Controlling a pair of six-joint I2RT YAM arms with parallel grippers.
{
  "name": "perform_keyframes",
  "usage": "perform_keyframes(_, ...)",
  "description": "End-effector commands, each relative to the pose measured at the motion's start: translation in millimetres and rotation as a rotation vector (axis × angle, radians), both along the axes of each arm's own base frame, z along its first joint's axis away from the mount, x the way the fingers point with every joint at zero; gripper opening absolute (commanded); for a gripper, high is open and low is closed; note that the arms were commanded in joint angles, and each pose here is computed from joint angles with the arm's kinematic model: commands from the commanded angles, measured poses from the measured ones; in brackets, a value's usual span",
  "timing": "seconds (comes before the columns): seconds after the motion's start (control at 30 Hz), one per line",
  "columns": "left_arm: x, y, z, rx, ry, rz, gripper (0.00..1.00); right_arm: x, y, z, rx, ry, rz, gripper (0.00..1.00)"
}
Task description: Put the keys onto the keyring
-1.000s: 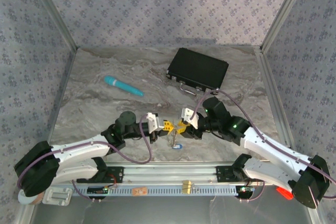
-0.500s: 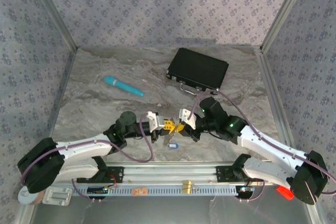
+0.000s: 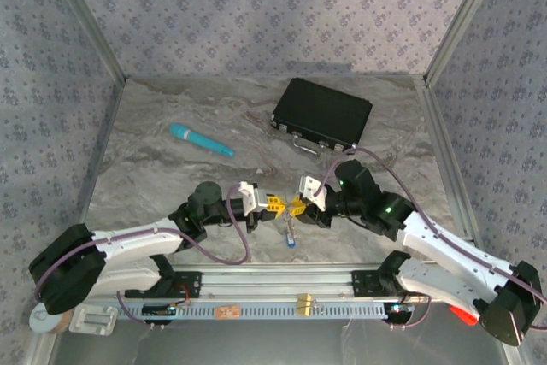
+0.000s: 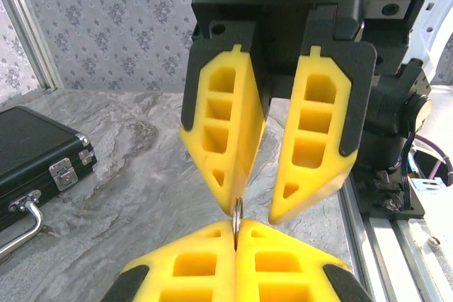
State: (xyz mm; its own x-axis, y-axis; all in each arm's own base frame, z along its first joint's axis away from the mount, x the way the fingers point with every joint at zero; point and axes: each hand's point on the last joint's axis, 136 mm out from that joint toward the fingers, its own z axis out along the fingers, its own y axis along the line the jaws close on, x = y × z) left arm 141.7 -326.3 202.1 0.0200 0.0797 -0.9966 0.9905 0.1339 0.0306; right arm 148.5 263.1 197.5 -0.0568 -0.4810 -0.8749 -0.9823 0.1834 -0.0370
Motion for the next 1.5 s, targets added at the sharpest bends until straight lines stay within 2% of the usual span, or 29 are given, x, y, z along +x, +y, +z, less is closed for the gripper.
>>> perform_keyframes(0.0,-6.8,-0.8,16.6,-0.052,-0.037,-0.033,0.0,-0.2,-3.6,-1.0,-0.017,0.006,-0.01,0.25)
perform_keyframes(0.6,-10.0,-2.0,16.4,-0.051,-0.029,-0.056,0.0,7.1,10.9,9.7,0.046,-0.011,0.009,0.23)
perform_keyframes(0.77,-10.3,-1.9,16.1,-0.051,-0.029,-0.057,0.0,6.9,11.5,11.0,0.048,-0.007,0.012,0.12)
perform_keyframes(0.87,-7.5,-1.6,14.7,-0.041,-0.025,-0.04,0.01,6.2,11.0,10.6,0.035,-0.003,0.018,0.01)
perform_keyframes(0.93,-2.8,-0.9,9.8,-0.003,-0.023,-0.014,0.17,5.6,8.9,10.6,0.007,-0.009,0.02,0.0)
perform_keyframes(1.0,-0.4,0.2,4.1,0.047,-0.03,-0.001,0.21,5.9,6.3,9.3,-0.039,-0.024,0.019,0.0)
perform_keyframes(1.13,0.6,3.2,-1.5,0.111,-0.044,0.007,0.21,4.7,-1.3,-5.3,-0.211,-0.054,0.039,0.0)
perform_keyframes(1.23,-1.3,4.2,-0.4,0.109,-0.047,0.001,0.2,4.4,-1.6,-11.0,-0.292,-0.071,0.061,0.0)
perform_keyframes(1.47,-1.7,2.5,0.2,0.099,-0.04,-0.004,0.15,2.4,15.5,-6.3,-0.284,-0.102,0.121,0.0)
